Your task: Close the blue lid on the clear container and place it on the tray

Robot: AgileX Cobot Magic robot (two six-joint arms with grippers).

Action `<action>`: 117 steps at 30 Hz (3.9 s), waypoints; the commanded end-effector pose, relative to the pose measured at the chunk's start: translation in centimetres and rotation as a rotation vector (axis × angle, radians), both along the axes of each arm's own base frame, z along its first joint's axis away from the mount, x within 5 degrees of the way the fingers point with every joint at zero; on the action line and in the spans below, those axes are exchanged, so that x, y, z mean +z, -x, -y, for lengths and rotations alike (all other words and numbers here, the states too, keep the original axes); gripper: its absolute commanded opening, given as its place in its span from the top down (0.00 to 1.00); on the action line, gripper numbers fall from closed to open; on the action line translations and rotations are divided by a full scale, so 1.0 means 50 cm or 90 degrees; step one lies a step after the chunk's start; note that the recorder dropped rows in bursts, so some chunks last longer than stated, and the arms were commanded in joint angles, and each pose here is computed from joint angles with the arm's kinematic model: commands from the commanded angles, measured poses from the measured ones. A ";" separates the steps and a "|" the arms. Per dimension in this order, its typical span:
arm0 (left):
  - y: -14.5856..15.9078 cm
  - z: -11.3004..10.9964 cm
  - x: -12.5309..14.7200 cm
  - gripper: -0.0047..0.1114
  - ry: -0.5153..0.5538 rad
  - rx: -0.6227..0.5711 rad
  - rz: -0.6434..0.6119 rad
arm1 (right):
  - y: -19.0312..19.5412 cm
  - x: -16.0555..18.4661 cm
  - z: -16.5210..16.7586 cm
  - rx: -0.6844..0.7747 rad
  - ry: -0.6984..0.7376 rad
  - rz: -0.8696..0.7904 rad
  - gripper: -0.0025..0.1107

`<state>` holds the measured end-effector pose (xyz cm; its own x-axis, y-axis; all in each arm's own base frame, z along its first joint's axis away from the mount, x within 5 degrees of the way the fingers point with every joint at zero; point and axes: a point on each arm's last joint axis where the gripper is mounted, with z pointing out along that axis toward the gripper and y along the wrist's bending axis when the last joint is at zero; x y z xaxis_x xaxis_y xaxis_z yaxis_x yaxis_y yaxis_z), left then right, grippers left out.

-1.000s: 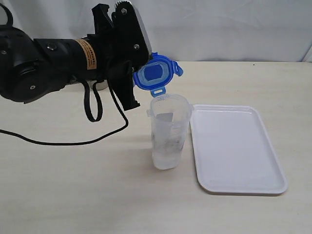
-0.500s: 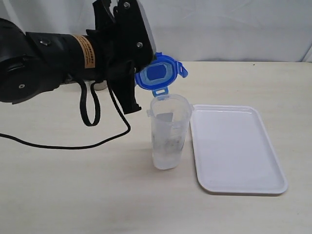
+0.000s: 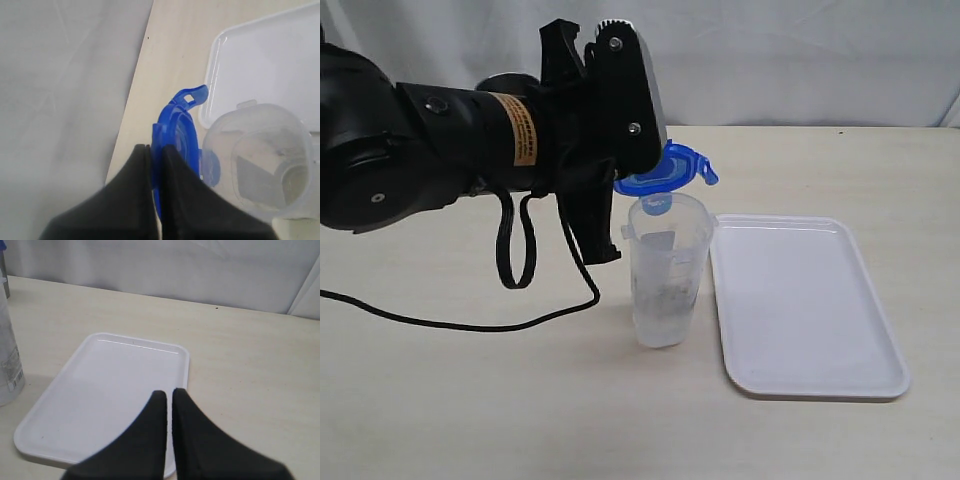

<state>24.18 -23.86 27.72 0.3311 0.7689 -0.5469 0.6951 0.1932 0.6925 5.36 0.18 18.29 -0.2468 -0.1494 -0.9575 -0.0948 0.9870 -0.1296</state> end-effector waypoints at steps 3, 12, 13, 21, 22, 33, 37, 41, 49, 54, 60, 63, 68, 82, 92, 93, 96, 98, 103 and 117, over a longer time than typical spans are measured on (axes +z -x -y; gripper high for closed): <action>0.006 0.001 0.008 0.96 0.003 -0.004 0.004 | 0.000 -0.001 0.000 0.003 0.001 0.003 0.94; 0.016 0.012 0.009 0.96 0.008 -0.017 0.004 | 0.000 -0.001 0.000 0.003 0.001 0.003 0.94; 0.016 0.012 0.010 0.96 0.010 -0.018 0.005 | 0.000 -0.001 0.000 0.003 0.001 0.003 0.94; 0.017 0.013 0.010 0.96 0.009 -0.019 0.005 | 0.000 -0.001 0.000 0.003 0.001 0.003 0.94; 0.017 0.013 0.010 0.96 0.009 -0.019 0.005 | 0.000 -0.001 0.000 0.003 0.001 0.003 0.94; 0.017 0.015 0.013 0.96 0.004 -0.036 0.030 | 0.000 -0.001 0.000 0.003 0.001 0.003 0.94; 0.017 0.013 0.010 0.96 -0.003 -0.031 0.022 | 0.000 -0.001 0.000 0.003 0.001 0.003 0.94; 0.017 0.011 0.007 0.96 -0.014 -0.027 0.014 | 0.000 -0.001 0.000 0.003 0.001 0.003 0.94; 0.042 0.033 0.008 0.96 -0.015 -0.061 0.019 | 0.000 -0.001 0.000 0.003 0.001 0.003 0.94; 0.042 0.029 0.001 0.96 -0.036 -0.052 0.003 | 0.000 -0.001 0.000 0.003 0.001 0.003 0.94; 0.055 0.034 -0.006 0.96 -0.060 -0.056 -0.015 | 0.000 -0.001 0.000 0.003 0.001 0.003 0.94; 0.062 0.040 -0.006 0.96 -0.061 -0.066 -0.015 | 0.000 -0.001 0.000 0.003 0.001 0.003 0.94; 0.066 0.037 -0.013 0.96 -0.085 -0.058 -0.034 | 0.000 -0.001 0.000 0.003 0.001 0.003 0.94; 0.069 0.034 -0.023 0.96 -0.079 -0.033 -0.087 | 0.000 -0.001 0.000 0.003 0.001 0.003 0.94; 0.072 0.034 -0.024 0.96 -0.063 -0.020 -0.115 | 0.000 -0.001 0.000 0.003 0.001 0.003 0.94; 0.072 0.034 -0.024 0.96 -0.063 -0.020 -0.115 | 0.000 -0.001 0.000 0.003 0.001 0.003 0.94; 0.072 0.034 -0.024 0.96 -0.063 -0.020 -0.115 | 0.000 -0.001 0.000 0.003 0.001 0.003 0.94; 0.072 0.034 -0.024 0.96 -0.063 -0.020 -0.115 | 0.000 -0.001 0.000 0.003 0.001 0.003 0.94; 0.068 0.039 -0.036 0.96 -0.066 -0.020 -0.122 | 0.000 -0.001 0.000 0.003 0.001 0.003 0.94; 0.060 0.052 -0.058 0.96 -0.067 -0.025 -0.125 | 0.000 -0.001 0.000 0.003 0.001 0.003 0.94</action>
